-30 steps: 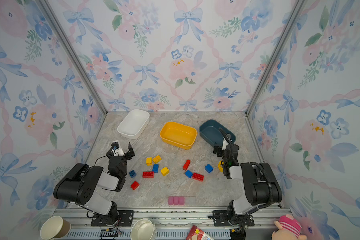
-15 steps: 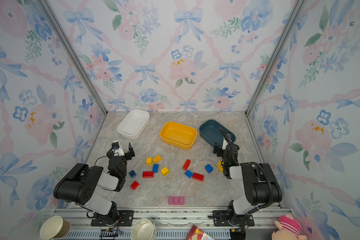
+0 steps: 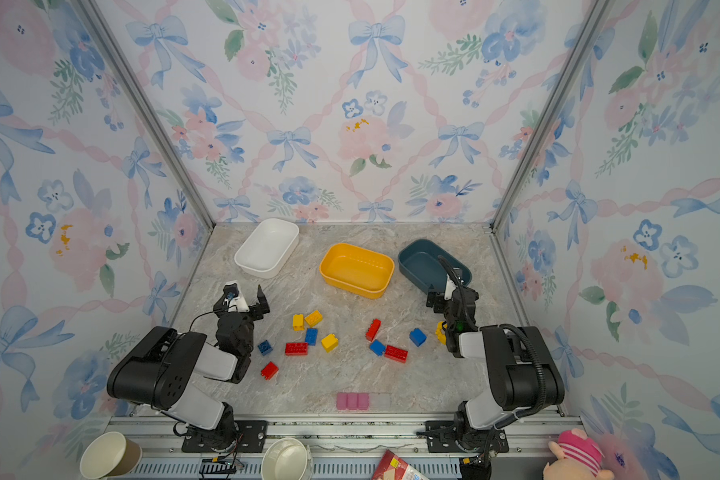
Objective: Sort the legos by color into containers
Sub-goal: 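Raise the left gripper toward the white tub while the right nears the yellow tub, then lower the left gripper onto the white tub while the right reaches the yellow tub, then grip the yellow tub rim with the right gripper and drag it against the white tub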
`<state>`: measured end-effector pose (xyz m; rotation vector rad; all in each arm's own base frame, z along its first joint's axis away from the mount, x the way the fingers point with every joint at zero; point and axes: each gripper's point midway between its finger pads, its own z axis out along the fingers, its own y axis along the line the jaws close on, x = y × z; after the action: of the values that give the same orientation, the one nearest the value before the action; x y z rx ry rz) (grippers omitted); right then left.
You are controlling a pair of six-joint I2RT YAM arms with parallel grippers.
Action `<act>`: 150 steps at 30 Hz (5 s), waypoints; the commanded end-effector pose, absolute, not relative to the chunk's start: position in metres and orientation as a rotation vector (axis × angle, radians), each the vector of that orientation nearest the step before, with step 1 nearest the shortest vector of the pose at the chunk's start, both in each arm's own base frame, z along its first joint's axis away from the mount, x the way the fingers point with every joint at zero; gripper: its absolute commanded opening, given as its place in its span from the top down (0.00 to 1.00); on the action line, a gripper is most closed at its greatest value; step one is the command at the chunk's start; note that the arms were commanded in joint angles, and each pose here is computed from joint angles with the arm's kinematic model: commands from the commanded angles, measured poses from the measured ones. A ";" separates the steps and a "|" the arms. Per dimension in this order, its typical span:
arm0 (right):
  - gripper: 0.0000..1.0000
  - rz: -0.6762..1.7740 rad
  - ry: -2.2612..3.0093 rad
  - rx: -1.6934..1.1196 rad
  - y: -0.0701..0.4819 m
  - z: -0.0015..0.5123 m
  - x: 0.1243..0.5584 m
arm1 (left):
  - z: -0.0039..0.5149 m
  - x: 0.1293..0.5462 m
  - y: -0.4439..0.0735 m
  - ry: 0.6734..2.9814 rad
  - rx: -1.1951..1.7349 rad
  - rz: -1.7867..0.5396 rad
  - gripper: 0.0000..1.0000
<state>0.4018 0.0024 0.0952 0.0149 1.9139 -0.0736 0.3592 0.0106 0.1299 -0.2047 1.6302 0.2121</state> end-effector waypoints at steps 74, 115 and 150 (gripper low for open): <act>0.03 0.026 2.242 -0.130 0.122 0.196 0.349 | 0.056 0.486 -0.065 2.634 -0.128 -0.005 0.84; 0.03 0.154 2.499 -0.216 0.202 0.121 0.411 | 0.097 0.429 -0.175 2.597 0.047 -0.245 0.43; 0.11 0.587 2.608 -0.296 0.236 0.084 0.518 | 0.160 0.423 -0.143 2.408 -0.032 -0.290 0.32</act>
<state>0.5319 0.2269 0.0823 -0.2960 2.5836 0.4712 0.4240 -0.1441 0.1509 -0.0224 2.4348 -0.2698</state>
